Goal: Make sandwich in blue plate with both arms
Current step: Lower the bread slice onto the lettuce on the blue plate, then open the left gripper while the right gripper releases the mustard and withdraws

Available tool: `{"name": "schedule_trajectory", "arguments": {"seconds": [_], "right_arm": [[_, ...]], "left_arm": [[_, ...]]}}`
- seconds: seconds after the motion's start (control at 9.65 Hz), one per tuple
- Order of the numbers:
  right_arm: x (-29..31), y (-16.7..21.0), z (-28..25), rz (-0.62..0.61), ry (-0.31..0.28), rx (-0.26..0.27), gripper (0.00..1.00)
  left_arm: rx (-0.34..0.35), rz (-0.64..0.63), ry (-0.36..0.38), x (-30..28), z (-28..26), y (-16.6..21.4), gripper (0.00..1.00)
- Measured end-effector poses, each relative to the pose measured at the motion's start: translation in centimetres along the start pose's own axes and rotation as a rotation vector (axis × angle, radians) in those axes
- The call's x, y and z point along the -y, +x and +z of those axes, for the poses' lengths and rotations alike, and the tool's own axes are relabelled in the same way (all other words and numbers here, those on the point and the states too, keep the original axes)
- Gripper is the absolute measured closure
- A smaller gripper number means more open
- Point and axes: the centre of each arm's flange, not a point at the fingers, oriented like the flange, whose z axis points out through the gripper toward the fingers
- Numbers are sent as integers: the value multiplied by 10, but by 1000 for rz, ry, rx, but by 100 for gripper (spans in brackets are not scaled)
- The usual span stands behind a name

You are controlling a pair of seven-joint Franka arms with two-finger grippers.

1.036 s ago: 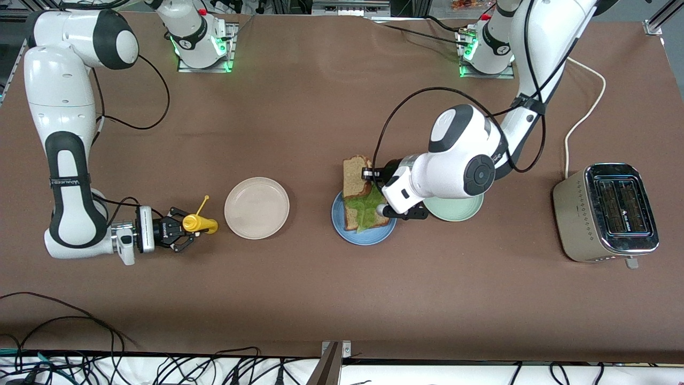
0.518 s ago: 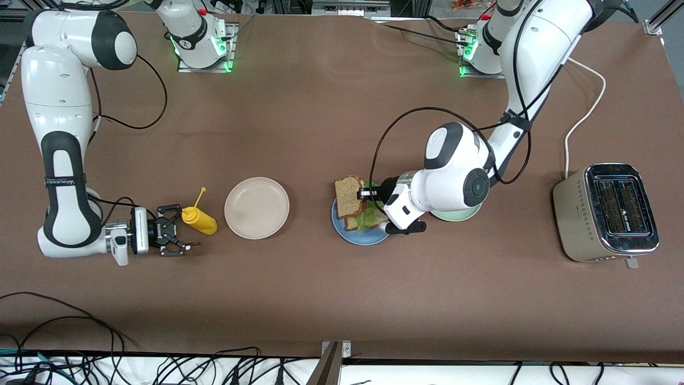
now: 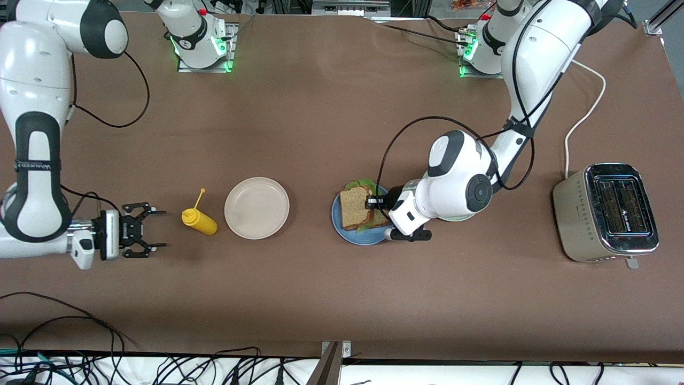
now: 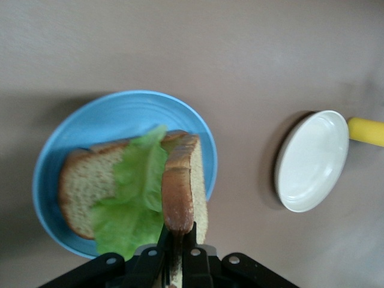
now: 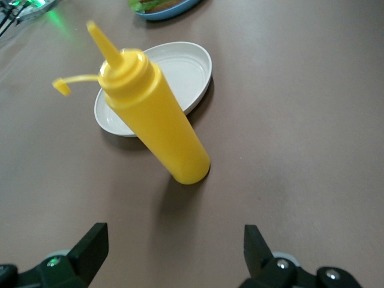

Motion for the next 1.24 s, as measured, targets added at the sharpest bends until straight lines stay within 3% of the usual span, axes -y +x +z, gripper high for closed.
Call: {"name": "schedule_trajectory", "arguments": {"seconds": [0.41, 0.62, 0.83, 1.04, 1.24], "right_arm": [[34, 84, -68, 368, -84, 246, 0], [57, 132, -87, 619, -171, 326, 0], [86, 175, -102, 821, -254, 352, 0], [112, 213, -110, 978, -340, 376, 0], [141, 247, -121, 1097, -444, 398, 0]], "left_arm": [[7, -3, 14, 17, 8, 7, 88], [-6, 5, 38, 22, 6, 11, 62], [-61, 64, 174, 23, 0, 14, 32], [-89, 63, 202, 15, -6, 14, 3], [-103, 119, 290, 12, -19, 10, 0]]}}
